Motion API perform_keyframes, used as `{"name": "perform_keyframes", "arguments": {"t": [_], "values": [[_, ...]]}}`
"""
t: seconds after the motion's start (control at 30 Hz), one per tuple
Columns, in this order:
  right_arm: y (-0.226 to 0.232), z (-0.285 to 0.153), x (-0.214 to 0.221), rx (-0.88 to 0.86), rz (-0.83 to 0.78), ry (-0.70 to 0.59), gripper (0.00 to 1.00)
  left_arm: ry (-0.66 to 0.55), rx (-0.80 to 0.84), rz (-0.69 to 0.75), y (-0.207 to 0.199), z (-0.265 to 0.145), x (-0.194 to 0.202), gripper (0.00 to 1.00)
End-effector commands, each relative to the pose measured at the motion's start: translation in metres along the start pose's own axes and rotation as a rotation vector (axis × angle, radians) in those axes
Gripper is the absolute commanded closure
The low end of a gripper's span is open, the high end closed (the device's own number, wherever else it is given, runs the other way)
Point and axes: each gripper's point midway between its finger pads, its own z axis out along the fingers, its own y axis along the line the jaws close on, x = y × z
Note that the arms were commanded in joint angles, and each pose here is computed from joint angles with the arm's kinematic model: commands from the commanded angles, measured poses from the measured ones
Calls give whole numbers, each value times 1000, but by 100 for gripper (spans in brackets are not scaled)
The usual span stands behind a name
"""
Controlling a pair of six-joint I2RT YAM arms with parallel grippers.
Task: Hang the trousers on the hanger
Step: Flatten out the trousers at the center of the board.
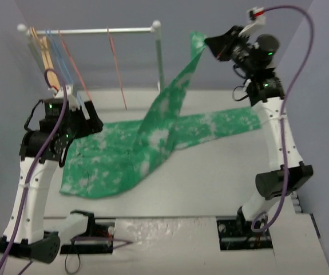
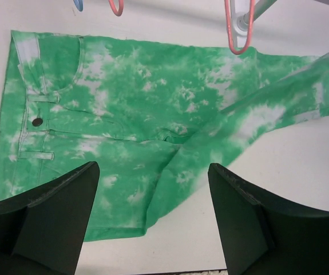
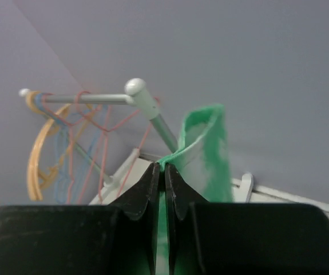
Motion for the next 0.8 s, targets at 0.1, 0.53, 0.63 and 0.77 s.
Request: {"name": "perform_keyframes", "arguments": {"t": [0.1, 0.53, 0.63, 0.77], "values": [[9, -154, -14, 58, -218, -158, 100, 19, 4, -24, 5, -1, 20, 26], [-183, -359, 203, 1342, 41, 218, 100, 226, 32, -49, 17, 21, 104, 26], [-186, -378, 214, 1466, 113, 205, 93, 247, 30, -49, 19, 23, 112, 26], [-185, -379, 205, 1545, 212, 146, 7, 268, 40, -53, 19, 26, 119, 26]]}}
